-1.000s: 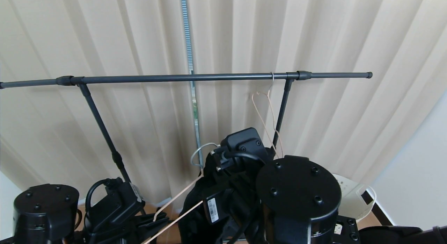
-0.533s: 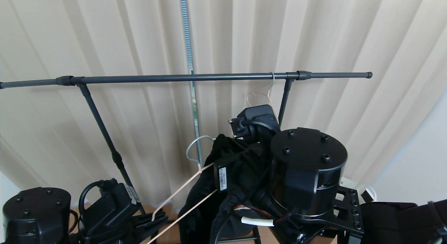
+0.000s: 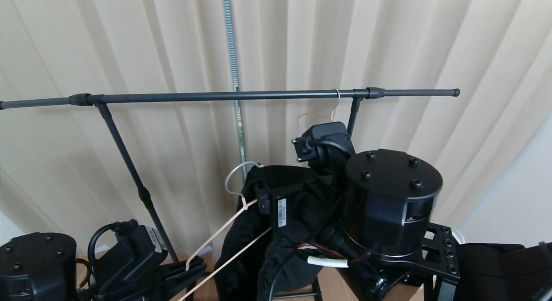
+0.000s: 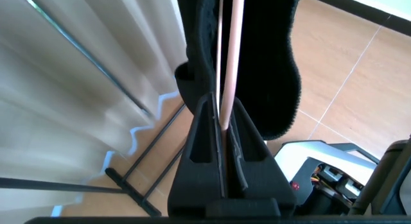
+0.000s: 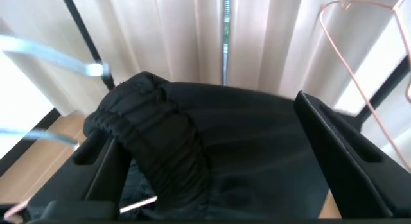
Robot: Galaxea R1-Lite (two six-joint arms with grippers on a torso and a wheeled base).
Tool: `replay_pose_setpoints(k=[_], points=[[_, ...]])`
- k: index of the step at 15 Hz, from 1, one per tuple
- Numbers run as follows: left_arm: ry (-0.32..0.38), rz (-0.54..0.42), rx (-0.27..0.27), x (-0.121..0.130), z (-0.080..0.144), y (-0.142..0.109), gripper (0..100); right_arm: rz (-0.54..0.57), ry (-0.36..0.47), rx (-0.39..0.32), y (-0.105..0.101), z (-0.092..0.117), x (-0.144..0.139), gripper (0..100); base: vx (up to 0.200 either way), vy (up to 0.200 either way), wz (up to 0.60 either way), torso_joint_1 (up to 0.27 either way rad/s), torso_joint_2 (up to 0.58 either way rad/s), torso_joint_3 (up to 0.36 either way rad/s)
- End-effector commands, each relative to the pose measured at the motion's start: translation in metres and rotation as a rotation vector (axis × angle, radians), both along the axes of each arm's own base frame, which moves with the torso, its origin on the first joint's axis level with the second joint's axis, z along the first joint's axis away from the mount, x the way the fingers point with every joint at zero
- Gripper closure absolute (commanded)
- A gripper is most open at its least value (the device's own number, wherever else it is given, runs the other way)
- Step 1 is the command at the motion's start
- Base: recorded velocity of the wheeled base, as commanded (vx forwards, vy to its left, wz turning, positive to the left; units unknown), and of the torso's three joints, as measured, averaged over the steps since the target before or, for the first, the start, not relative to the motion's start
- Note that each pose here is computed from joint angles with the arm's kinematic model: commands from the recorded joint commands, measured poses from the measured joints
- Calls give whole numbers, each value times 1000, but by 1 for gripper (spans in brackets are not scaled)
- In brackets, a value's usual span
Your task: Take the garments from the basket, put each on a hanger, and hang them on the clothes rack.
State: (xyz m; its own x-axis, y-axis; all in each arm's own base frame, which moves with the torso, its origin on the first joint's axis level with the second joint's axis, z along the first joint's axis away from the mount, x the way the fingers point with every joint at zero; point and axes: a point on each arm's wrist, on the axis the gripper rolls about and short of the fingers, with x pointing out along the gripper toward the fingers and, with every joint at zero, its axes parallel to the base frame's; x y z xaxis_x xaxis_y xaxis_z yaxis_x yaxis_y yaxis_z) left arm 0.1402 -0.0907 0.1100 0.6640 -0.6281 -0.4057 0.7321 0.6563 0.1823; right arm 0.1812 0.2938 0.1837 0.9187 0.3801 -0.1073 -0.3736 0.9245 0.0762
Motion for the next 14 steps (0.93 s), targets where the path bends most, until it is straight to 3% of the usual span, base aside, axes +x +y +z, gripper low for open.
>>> replay_pose_setpoints(k=[1,14], points=[[-15,3,-12,1,2,0,100,16,4,-5,3,-2,-5,0,0,0,0,0,0,0],[15,52,-93,7,8,-1,100,36,12,-19,3,-6,-11,0,0,0,0,0,0,0]])
